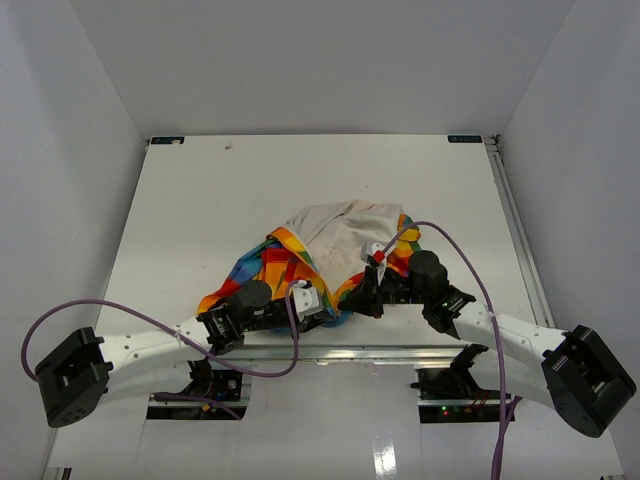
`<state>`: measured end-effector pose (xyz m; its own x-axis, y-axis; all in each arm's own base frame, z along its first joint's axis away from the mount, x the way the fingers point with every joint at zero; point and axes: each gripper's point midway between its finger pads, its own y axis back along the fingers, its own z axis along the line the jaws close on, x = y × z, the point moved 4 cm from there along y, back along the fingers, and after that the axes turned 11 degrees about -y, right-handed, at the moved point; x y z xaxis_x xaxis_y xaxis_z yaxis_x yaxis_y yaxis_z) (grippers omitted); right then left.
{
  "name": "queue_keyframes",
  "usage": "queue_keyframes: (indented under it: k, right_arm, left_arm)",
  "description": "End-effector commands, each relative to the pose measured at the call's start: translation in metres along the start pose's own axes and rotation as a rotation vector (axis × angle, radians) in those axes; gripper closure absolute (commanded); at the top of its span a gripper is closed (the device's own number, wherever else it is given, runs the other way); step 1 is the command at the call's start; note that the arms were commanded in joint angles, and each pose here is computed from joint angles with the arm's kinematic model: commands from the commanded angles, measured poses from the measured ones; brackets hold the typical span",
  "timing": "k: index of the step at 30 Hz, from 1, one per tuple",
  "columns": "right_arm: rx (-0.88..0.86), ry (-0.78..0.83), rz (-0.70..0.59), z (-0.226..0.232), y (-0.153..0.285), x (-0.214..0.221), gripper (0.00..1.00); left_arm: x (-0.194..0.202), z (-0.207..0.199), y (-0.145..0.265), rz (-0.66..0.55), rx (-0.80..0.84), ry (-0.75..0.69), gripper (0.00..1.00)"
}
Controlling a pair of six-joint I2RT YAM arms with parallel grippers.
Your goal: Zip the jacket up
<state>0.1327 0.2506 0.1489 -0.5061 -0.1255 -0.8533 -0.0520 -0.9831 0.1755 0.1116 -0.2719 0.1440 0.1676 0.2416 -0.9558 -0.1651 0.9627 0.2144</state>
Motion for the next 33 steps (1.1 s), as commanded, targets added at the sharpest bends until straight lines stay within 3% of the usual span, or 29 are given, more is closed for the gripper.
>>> queue_keyframes:
  k: [1, 4, 6, 11, 21, 24, 28, 30, 33]
  right_arm:
    - [-0.038, 0.101, -0.100, 0.008, -0.003, -0.036, 0.92]
    - [-0.062, 0.108, -0.107, 0.012, -0.002, -0.034, 0.92]
    - [-0.085, 0.109, -0.113, 0.016, 0.000, -0.033, 0.92]
    - [-0.106, 0.106, -0.115, 0.018, 0.000, -0.031, 0.92]
    - [-0.118, 0.113, -0.122, 0.022, 0.002, -0.030, 0.92]
    - [-0.120, 0.114, -0.122, 0.022, 0.003, -0.029, 0.92]
    - [-0.117, 0.111, -0.120, 0.022, 0.003, -0.028, 0.92]
    - [-0.118, 0.110, -0.119, 0.021, 0.002, -0.027, 0.92]
    - [-0.114, 0.110, -0.121, 0.021, 0.002, -0.026, 0.92]
  left_arm:
    - [-0.009, -0.006, -0.001, -0.018, 0.038, 0.023, 0.97]
    - [-0.011, 0.000, 0.001, -0.027, -0.022, 0.040, 0.90]
    - [-0.015, 0.004, 0.005, -0.048, -0.062, 0.041, 0.77]
    - [-0.022, 0.009, 0.009, -0.079, -0.103, 0.046, 0.61]
    - [-0.018, 0.013, 0.004, -0.059, -0.129, 0.060, 0.55]
    - [-0.019, 0.015, 0.004, -0.066, -0.139, 0.057, 0.57]
    - [-0.019, 0.013, 0.004, -0.073, -0.127, 0.051, 0.94]
    - [-0.018, 0.013, 0.004, -0.073, -0.127, 0.047, 1.00]
    - [-0.017, 0.012, 0.005, -0.075, -0.118, 0.035, 1.00]
